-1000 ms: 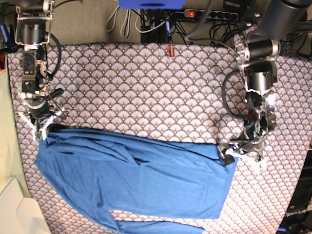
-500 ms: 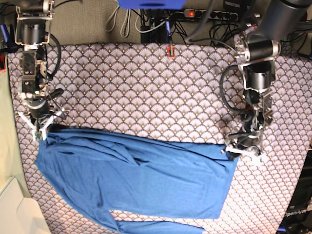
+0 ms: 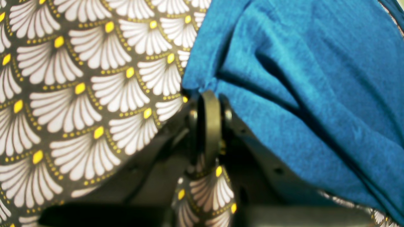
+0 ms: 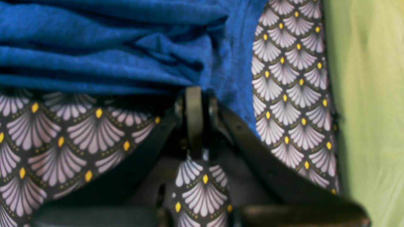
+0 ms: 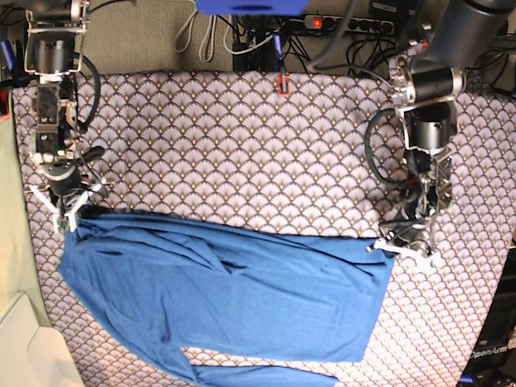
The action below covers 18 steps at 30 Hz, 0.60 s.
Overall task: Fold the T-shirt properly
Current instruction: 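Lower the left gripper and regrasp the folded edge corner, then lift both grippers and pull the shirt's shoulder edge toward the robot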
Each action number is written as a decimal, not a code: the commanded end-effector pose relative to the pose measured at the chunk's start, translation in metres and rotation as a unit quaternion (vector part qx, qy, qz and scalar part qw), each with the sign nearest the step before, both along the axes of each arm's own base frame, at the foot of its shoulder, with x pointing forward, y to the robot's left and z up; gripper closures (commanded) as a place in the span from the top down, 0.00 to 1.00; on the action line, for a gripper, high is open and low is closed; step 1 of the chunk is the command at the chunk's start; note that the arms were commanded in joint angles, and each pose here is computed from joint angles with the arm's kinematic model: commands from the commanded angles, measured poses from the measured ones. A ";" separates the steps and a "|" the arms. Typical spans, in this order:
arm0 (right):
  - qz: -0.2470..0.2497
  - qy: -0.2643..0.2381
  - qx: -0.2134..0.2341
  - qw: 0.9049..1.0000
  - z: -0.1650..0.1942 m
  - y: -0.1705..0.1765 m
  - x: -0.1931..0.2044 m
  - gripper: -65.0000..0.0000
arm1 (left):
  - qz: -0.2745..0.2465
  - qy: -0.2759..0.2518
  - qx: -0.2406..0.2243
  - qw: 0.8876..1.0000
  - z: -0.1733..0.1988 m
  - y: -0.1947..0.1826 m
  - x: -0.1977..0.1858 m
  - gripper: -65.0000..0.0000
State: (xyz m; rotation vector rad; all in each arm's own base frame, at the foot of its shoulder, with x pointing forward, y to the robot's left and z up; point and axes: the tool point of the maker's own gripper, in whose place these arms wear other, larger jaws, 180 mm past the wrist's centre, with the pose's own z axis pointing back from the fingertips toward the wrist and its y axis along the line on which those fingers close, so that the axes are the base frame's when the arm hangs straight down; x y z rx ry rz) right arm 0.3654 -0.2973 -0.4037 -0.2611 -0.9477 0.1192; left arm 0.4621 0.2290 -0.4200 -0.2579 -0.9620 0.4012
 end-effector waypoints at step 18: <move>0.014 -0.018 -0.040 0.999 0.021 -0.014 -0.023 0.00 | -0.051 -0.017 0.066 0.996 0.069 0.022 -0.010 0.01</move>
